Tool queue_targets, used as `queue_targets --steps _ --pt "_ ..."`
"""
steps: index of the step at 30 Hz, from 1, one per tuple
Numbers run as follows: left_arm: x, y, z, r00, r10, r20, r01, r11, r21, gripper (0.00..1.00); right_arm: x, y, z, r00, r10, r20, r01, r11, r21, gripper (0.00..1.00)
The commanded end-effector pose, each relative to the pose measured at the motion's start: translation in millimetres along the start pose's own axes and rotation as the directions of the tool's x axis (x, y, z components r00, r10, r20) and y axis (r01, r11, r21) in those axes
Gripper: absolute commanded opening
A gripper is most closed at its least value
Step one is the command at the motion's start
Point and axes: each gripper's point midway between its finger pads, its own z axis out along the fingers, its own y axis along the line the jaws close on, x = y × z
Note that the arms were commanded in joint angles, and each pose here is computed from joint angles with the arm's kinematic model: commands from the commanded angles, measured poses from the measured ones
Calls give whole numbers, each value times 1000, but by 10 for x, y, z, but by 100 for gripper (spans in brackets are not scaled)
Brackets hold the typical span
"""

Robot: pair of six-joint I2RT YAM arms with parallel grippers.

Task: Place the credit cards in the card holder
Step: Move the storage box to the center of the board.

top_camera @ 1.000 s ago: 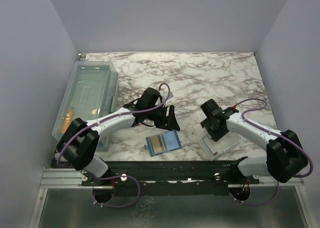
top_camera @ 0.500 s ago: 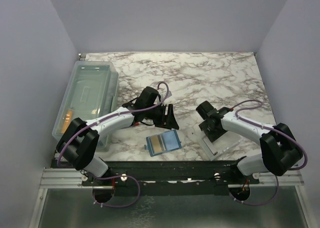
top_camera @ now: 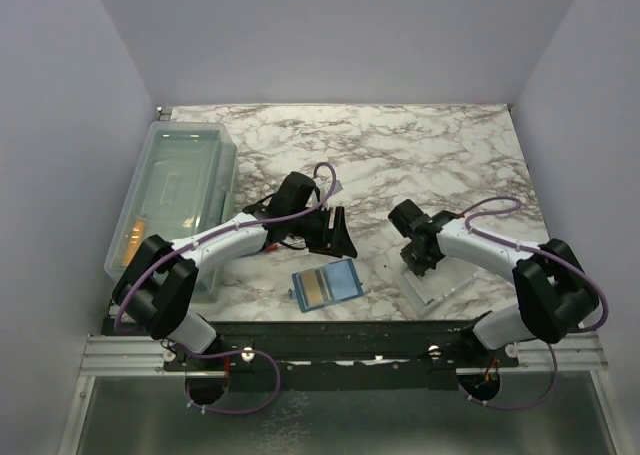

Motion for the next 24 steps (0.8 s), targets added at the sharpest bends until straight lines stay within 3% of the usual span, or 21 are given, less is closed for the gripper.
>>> queue_targets --steps 1,14,24 --pt "1 -29 -24 1000 17 -10 -17 1000 19 60 -55 131 72 998 16 53 -15 1000 -16 22" --pt "-98 -124 -97 999 29 17 -29 999 35 60 -150 637 143 993 -25 118 31 998 -48 13" --pt "-251 -178 -205 997 62 38 -63 998 11 60 -368 979 308 991 27 129 -21 999 -42 8"
